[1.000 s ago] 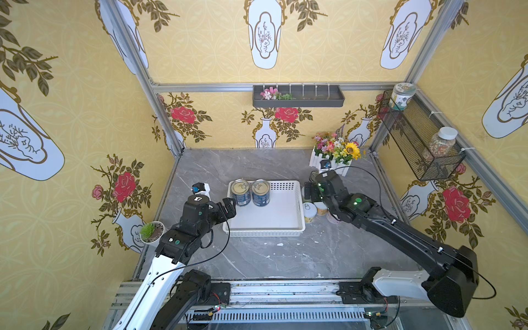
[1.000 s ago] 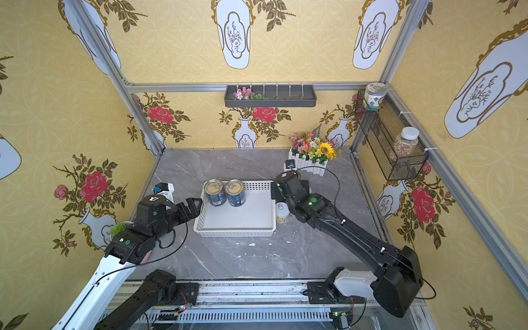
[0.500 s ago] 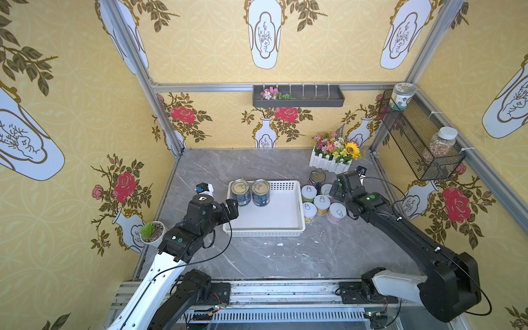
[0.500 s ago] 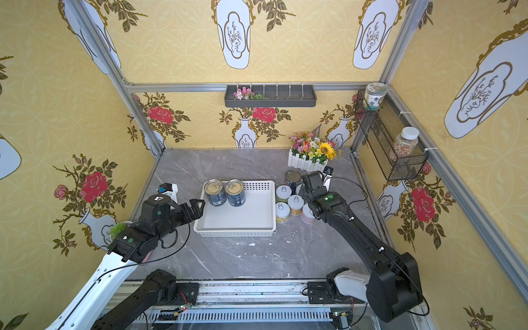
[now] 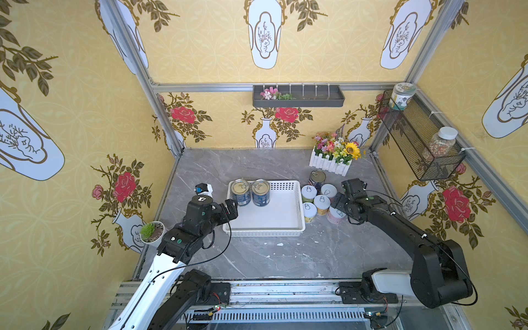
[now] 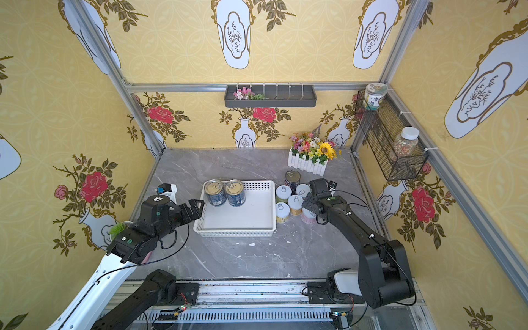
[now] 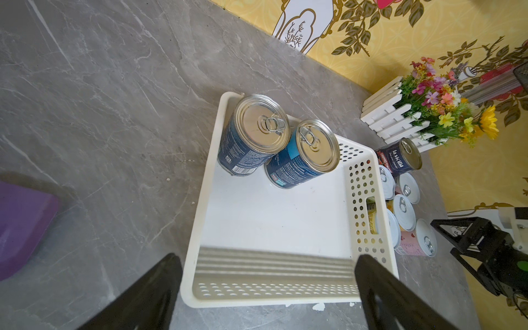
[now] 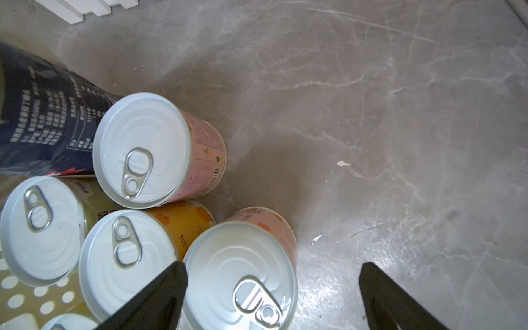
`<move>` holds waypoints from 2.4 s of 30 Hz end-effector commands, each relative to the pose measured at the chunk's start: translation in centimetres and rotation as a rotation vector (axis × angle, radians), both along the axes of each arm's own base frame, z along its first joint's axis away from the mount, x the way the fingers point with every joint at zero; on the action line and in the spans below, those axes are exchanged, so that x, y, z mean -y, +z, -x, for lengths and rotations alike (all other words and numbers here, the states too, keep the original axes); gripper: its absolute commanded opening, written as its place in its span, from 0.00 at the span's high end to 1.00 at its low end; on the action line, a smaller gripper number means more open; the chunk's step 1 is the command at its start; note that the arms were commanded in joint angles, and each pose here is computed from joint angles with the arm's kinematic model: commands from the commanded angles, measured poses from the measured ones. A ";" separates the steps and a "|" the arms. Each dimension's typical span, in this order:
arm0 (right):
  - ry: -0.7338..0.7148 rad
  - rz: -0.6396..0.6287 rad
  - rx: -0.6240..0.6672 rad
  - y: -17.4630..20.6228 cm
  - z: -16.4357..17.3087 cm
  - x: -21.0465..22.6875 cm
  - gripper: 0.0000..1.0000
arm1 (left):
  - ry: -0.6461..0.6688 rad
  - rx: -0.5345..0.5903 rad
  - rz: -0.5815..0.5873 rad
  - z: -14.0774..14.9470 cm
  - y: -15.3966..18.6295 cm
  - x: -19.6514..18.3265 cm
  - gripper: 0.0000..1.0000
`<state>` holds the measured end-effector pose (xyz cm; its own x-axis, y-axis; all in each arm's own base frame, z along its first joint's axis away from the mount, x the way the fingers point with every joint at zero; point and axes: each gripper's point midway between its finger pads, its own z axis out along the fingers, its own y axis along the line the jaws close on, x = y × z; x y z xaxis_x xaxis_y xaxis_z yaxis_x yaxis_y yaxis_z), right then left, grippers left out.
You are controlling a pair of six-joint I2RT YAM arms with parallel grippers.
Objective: Put the canned food in the basket
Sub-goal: Pick up the canned food from the center of the board.
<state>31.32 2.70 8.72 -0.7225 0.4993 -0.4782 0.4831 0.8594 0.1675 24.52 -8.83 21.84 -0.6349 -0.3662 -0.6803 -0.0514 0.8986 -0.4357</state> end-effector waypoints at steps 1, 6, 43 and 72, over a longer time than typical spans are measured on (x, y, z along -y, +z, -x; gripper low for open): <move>0.034 -0.073 0.029 -0.2 -1.0 -1.3 0.03 | 0.005 0.011 0.005 0.0 0.2 0.0 0.00; 0.039 -0.092 0.012 -0.6 -0.8 -1.5 0.03 | 0.008 0.016 0.001 0.2 0.3 0.1 0.00; 0.143 -0.073 -0.065 -2.9 0.8 -2.1 0.00 | 0.005 0.009 -0.010 0.4 0.2 0.3 0.00; 0.202 -0.019 -0.056 -2.4 -0.4 -2.1 0.21 | -0.009 -0.003 -0.030 0.7 -0.1 0.9 0.00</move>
